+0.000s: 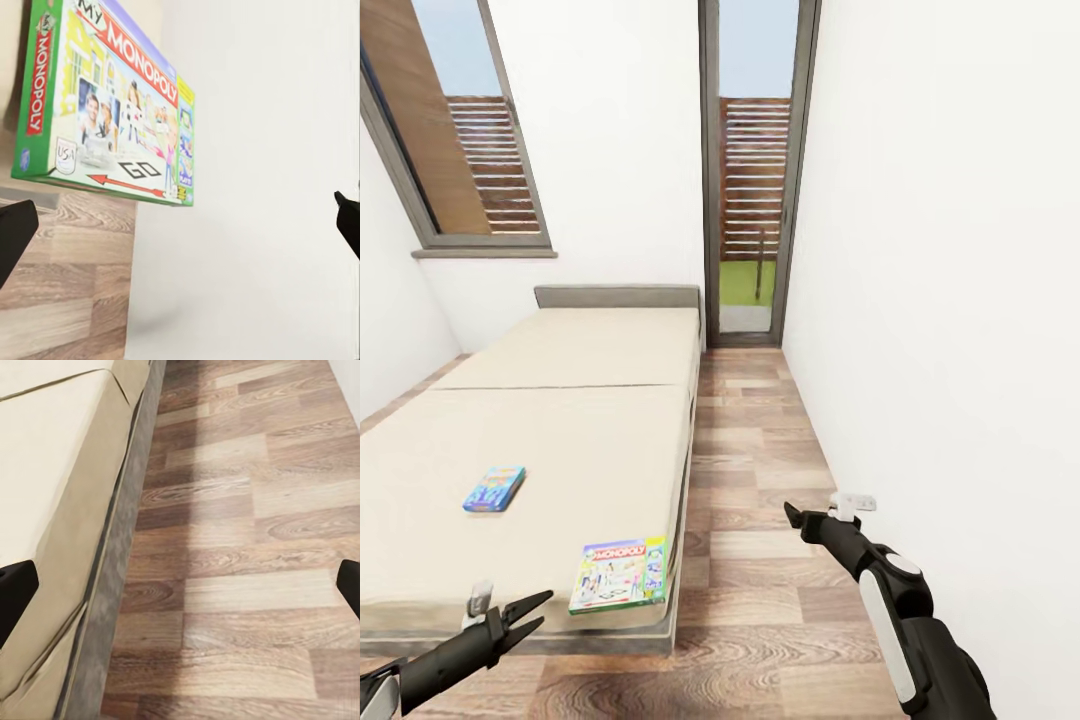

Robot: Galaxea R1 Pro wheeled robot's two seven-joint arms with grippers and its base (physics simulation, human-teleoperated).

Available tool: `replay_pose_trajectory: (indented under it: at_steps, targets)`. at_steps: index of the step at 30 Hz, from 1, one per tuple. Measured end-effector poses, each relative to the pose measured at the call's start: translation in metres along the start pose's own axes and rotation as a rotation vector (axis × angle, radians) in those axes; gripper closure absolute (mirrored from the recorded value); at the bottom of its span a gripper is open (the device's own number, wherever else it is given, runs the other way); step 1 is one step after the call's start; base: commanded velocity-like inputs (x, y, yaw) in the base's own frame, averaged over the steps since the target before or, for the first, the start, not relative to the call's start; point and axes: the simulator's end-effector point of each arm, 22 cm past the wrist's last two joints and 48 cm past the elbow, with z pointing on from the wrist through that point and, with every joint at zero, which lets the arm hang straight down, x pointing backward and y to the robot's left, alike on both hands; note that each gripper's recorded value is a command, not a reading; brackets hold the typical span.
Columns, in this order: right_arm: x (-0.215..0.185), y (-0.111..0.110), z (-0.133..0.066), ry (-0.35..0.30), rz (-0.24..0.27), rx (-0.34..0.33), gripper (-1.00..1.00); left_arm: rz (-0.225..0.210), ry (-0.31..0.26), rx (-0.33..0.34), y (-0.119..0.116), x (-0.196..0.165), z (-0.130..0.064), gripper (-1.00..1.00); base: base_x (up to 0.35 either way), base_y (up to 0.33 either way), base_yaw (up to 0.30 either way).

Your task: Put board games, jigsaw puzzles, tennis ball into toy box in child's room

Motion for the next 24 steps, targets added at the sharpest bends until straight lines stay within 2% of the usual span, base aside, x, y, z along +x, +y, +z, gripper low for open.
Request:
replay_pose_trajectory:
  at_steps: [7, 24]
  targets:
    - [0.014, 0.006, 0.006, 0.002, 0.024, -0.02, -1.0, -0.044, 0.006, 0.052, 0.002, 0.005, 0.002, -1.0, 0.0, 0.0, 0.0]
    - [0.048, -0.002, 0.018, 0.004, 0.034, -0.019, -1.0, -0.082, 0.006, 0.059, 0.033, 0.017, 0.006, -1.0, 0.0, 0.0, 0.0]
